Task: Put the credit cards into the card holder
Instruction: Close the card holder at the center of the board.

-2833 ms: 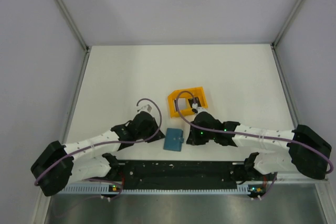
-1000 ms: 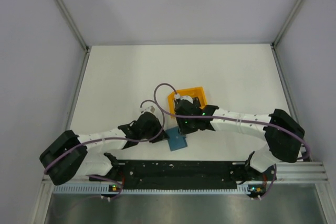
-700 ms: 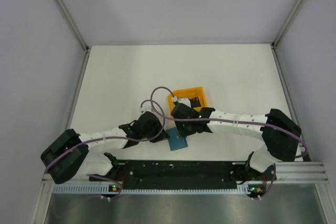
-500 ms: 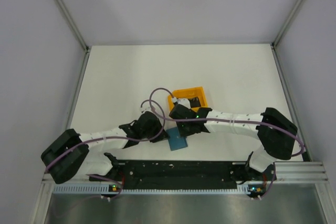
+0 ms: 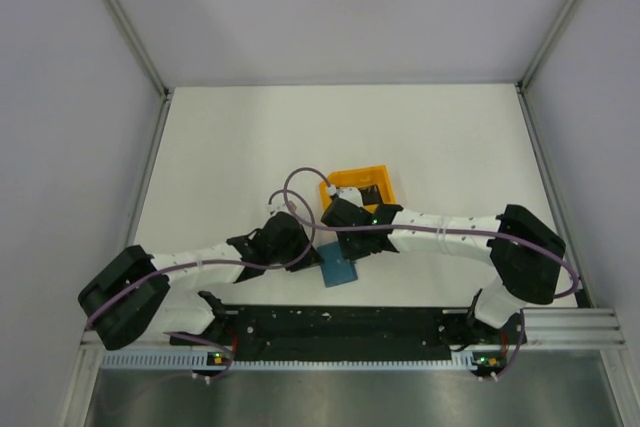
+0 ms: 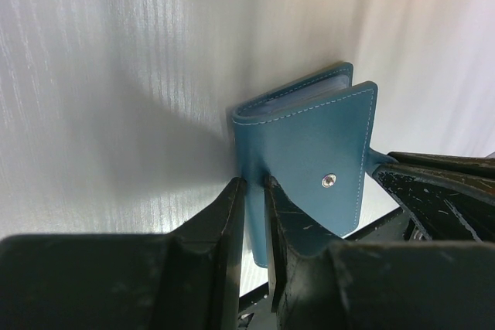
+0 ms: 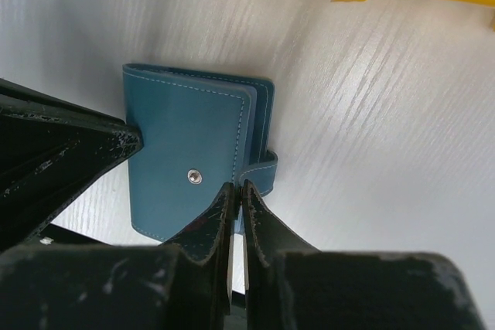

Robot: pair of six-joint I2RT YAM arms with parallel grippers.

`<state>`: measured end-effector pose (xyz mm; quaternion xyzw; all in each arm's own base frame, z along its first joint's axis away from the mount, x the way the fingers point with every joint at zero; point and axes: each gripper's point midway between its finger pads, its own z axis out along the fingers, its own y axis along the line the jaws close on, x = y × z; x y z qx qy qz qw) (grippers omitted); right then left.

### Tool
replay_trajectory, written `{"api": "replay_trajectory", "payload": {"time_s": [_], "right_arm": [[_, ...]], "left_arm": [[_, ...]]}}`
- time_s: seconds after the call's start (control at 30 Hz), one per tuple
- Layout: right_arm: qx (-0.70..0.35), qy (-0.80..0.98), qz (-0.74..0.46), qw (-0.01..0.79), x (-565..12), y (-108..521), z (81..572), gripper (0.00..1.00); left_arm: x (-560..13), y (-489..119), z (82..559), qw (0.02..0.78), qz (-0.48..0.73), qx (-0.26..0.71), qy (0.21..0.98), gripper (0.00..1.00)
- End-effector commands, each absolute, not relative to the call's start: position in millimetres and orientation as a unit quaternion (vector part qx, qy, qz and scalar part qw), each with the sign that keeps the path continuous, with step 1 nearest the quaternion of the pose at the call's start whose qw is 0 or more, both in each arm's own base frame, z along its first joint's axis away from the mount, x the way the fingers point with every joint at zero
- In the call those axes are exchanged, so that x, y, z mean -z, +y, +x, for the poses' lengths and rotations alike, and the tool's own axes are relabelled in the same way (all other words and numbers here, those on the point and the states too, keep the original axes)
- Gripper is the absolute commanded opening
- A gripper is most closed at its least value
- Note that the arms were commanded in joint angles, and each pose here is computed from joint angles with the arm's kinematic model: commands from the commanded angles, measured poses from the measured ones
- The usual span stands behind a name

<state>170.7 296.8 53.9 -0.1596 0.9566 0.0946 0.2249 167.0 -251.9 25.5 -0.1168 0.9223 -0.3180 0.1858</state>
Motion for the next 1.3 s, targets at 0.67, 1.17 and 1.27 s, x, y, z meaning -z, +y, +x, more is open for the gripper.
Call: {"api": "replay_trajectory", "payload": {"time_s": [0.67,1.17,1.27], "right_arm": [[-0.141,0.947,-0.163,0.24,-81.4,318.9,170.5,0.13],[-0.15,0.944,-0.16,0.245,-86.1,319.4,170.0,0.19],[-0.151,0.944,-0.159,0.247,-87.5,317.0,169.7,0.17]], "left_arm": [[-29.7,-259.1,172.7,0.192,-0.093,0.316,0.925,0.2],[-30.6,-261.2,173.7,0.191,-0.09,0.316,0.925,0.2],[-30.5,-260.8,173.6,0.192,-0.091,0.316,0.925,0.2]]}}
